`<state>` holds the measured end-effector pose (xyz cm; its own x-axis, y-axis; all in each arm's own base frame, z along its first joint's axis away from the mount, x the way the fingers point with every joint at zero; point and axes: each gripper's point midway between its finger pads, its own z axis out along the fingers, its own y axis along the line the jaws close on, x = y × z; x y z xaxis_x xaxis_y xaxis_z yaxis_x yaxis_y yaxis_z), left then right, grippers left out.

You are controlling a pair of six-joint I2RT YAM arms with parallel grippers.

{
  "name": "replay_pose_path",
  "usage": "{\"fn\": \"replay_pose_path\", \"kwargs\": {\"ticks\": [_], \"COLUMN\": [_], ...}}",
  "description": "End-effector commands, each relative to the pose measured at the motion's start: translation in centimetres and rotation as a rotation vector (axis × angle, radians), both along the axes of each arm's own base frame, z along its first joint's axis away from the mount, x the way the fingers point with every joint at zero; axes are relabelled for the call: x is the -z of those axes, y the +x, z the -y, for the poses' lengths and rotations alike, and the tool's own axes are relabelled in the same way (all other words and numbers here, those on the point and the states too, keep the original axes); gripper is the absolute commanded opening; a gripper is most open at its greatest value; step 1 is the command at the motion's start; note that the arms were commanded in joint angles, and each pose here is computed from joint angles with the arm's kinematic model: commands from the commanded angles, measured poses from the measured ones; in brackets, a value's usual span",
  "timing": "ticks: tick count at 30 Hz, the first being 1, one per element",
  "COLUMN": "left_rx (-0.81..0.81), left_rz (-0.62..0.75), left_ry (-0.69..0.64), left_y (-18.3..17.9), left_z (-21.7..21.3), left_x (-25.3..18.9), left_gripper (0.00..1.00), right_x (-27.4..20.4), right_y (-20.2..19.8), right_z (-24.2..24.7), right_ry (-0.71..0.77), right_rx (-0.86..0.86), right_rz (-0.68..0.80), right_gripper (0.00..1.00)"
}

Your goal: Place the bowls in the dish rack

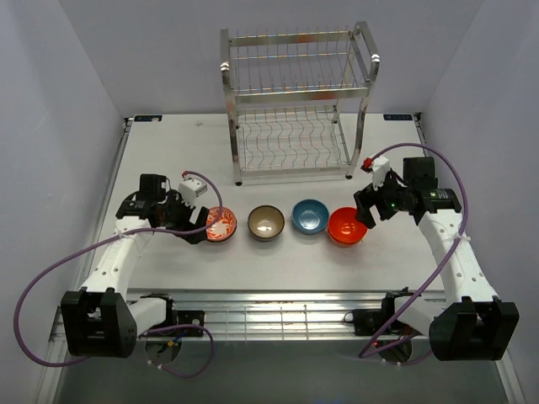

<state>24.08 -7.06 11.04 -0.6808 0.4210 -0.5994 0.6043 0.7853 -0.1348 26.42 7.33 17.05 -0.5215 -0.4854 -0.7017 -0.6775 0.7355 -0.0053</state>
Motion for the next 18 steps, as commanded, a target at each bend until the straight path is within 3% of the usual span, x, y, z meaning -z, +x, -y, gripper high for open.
{"fn": "replay_pose_path", "kwargs": {"ticks": [1, 8, 12, 18], "left_rx": [0.001, -0.009, 0.020, 0.013], "left_rz": [0.011, 0.134, 0.084, 0.012], "left_ry": [-0.012, -0.099, -0.101, -0.036], "left_y": [0.4, 3.9, 5.2, 5.9], "left_z": [0.3, 1.7, 2.0, 1.2], "left_x": [-0.6, -6.6, -6.5, -3.9], "left_gripper": [0.98, 0.95, 0.84, 0.81], "right_x": [-0.1, -1.2, -0.9, -0.6], "right_y": [-0.3, 0.3, 0.7, 1.0], "right_z": [-0.4, -0.8, -0.9, -1.1], "right_ry": [-0.003, -0.004, -0.001, 0.005], "right_rx": [-0.029, -0.037, -0.028, -0.021], "right_rz": [0.006, 0.024, 0.014, -0.008], "right_gripper": [0.93, 0.93, 0.94, 0.94]}}
